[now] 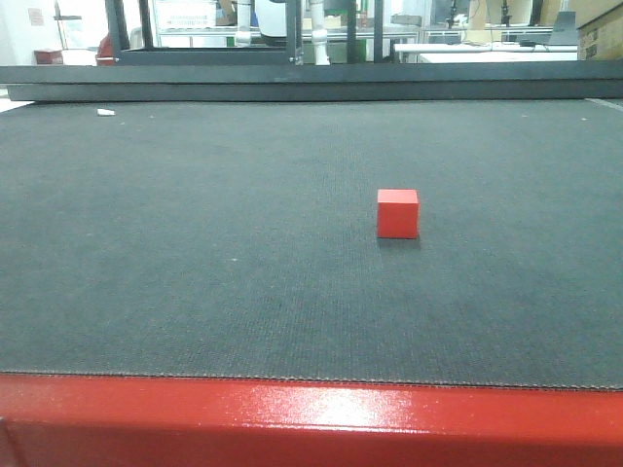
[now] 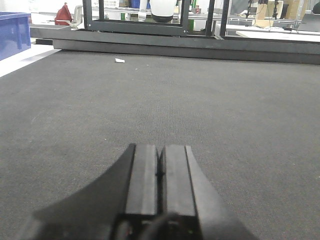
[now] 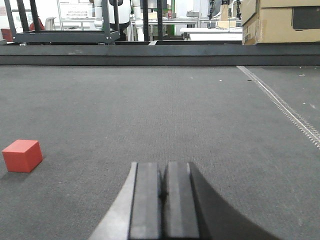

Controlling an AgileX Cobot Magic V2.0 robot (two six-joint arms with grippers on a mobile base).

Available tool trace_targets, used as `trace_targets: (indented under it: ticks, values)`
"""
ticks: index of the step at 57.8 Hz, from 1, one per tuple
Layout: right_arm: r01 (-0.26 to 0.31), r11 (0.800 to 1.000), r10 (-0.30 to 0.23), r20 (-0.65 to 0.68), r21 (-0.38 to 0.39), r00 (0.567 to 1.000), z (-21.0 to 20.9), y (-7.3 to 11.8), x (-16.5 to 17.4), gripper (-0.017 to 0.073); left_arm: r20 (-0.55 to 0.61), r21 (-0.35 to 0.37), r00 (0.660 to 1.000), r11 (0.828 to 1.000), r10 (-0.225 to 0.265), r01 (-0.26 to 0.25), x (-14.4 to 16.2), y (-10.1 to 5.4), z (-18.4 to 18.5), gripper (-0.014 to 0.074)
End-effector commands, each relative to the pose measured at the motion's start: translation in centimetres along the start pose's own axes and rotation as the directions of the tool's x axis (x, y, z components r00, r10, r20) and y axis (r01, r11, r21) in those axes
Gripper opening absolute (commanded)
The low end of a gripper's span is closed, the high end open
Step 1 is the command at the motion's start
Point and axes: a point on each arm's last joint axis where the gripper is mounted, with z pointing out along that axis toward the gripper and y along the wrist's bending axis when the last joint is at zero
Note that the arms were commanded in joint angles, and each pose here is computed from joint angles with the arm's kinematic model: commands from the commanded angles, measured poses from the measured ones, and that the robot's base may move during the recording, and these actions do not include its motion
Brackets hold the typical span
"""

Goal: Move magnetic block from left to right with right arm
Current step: 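Move the right gripper above the small red cube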

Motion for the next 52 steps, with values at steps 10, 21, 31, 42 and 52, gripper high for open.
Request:
trace_targets:
  ticks: [10,21,31,42,52]
  values:
    - [0.013,1.0,-0.013,0.11,-0.003,0.994,-0.2,0.0,-1.0,0.0058,0.088,0.002,0.996,1.0,-0.011,0.011,-0.6,0.0,-0.1,-0.0126]
    - [0.013,1.0,-0.013,0.11,-0.003,0.994,-0.2,0.0,-1.0,0.0058,0.088,0.002,0.996,1.0,-0.011,0.011,-0.6,0.0,-0.1,-0.0126]
    - [0.013,1.0,-0.013,0.11,-0.003,0.994,-0.2,0.0,-1.0,0.0058,0.088,0.002,0.996,1.0,-0.011,0.011,-0.6,0.0,-0.1,-0.0126]
    - [0.015,1.0,-0.014,0.13,-0.004,0.991,-0.2,0.1,-1.1,0.0058,0.088,0.002,0.996,1.0,-0.011,0.011,-0.6,0.0,-0.1,-0.0126]
    - [0.014,1.0,-0.012,0.206,-0.009,0.979,-0.6,0.3,-4.0,0.0058,0.088,0.002,0.996,1.0,-0.011,0.011,-0.6,0.0,-0.1,-0.0126]
